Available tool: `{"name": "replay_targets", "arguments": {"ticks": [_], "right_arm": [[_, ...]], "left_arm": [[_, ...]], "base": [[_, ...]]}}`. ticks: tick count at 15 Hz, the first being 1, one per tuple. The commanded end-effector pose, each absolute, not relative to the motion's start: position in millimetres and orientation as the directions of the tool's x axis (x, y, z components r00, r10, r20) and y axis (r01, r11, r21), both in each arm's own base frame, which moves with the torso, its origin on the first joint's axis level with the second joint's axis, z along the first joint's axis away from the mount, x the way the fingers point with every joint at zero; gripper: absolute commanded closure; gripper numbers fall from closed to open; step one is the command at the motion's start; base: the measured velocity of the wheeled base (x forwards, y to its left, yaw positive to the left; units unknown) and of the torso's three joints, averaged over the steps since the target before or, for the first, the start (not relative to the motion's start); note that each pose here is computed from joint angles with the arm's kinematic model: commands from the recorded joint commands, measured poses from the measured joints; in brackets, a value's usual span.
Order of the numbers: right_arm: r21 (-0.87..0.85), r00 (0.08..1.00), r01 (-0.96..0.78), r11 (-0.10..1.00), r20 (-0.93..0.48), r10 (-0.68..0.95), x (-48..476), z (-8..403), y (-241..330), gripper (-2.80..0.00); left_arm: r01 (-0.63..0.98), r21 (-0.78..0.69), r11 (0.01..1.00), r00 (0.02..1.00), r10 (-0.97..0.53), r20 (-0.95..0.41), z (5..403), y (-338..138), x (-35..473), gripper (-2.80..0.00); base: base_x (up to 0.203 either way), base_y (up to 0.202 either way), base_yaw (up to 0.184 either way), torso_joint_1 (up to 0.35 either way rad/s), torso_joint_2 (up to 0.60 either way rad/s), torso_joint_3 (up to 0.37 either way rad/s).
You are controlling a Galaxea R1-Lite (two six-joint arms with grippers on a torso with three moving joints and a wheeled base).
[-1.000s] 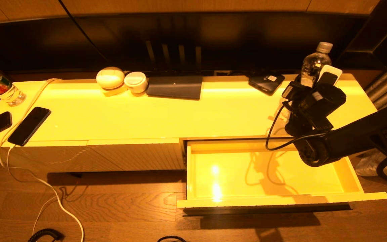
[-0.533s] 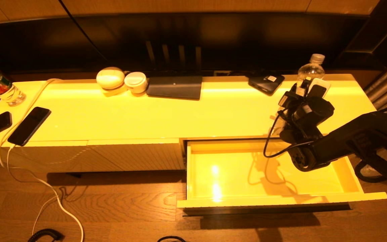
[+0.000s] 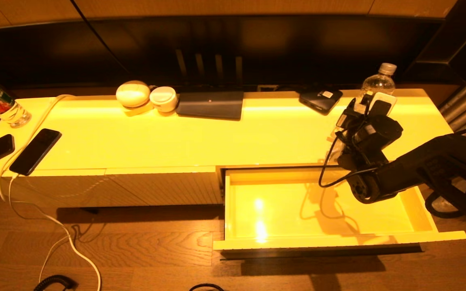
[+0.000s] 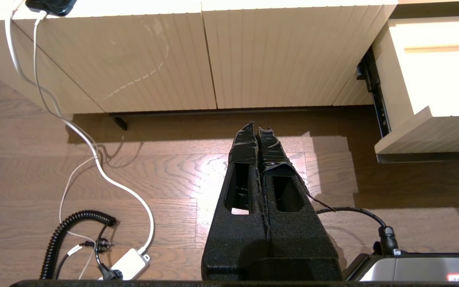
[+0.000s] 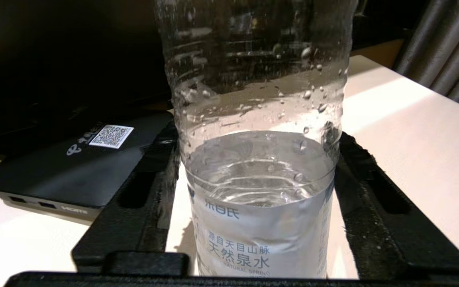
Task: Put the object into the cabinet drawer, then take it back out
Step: Take the mineral water out of the drawer and put it on the table
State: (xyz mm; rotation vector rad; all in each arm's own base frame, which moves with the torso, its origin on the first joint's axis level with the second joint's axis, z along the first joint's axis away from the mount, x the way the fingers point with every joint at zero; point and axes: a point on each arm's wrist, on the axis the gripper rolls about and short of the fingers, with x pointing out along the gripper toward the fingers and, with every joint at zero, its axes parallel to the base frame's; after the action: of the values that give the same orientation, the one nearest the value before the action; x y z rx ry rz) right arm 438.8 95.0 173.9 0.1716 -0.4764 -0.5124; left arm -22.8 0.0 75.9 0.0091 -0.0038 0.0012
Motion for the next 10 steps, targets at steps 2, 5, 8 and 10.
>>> {"name": "replay_targets", "arguments": {"ticks": [2,5,8,10], "right_arm": [[0.304,0.747,0.419,0.856,0.421,-0.515,430.9,190.5,93.5,-2.80],[0.311,0.743,0.413,0.856,0.428,-0.514,425.0,198.5,92.7,-2.80],[0.327,0.732,0.402,0.855,0.447,-0.515,417.2,213.1,92.2,-2.80],[0.350,0.706,0.389,0.852,0.482,-0.520,400.3,241.4,88.6,-2.80]], "left_arm": [[-0.002,0.009,1.000,1.000,0.002,0.002,75.1,0.0,-22.6,0.00],[0.000,0.009,1.000,1.000,0.000,0.002,75.2,0.0,-22.6,0.00],[-0.002,0.009,1.000,1.000,0.002,0.002,75.1,0.0,-22.6,0.00],[-0.002,0.009,1.000,1.000,0.002,0.002,75.3,0.0,-22.6,0.00]], "base": [[0.000,0.000,0.000,0.000,0.00,0.000],[0.000,0.000,0.000,0.000,0.00,0.000],[0.000,0.000,0.000,0.000,0.00,0.000],[0.000,0.000,0.000,0.000,0.00,0.000]]}}
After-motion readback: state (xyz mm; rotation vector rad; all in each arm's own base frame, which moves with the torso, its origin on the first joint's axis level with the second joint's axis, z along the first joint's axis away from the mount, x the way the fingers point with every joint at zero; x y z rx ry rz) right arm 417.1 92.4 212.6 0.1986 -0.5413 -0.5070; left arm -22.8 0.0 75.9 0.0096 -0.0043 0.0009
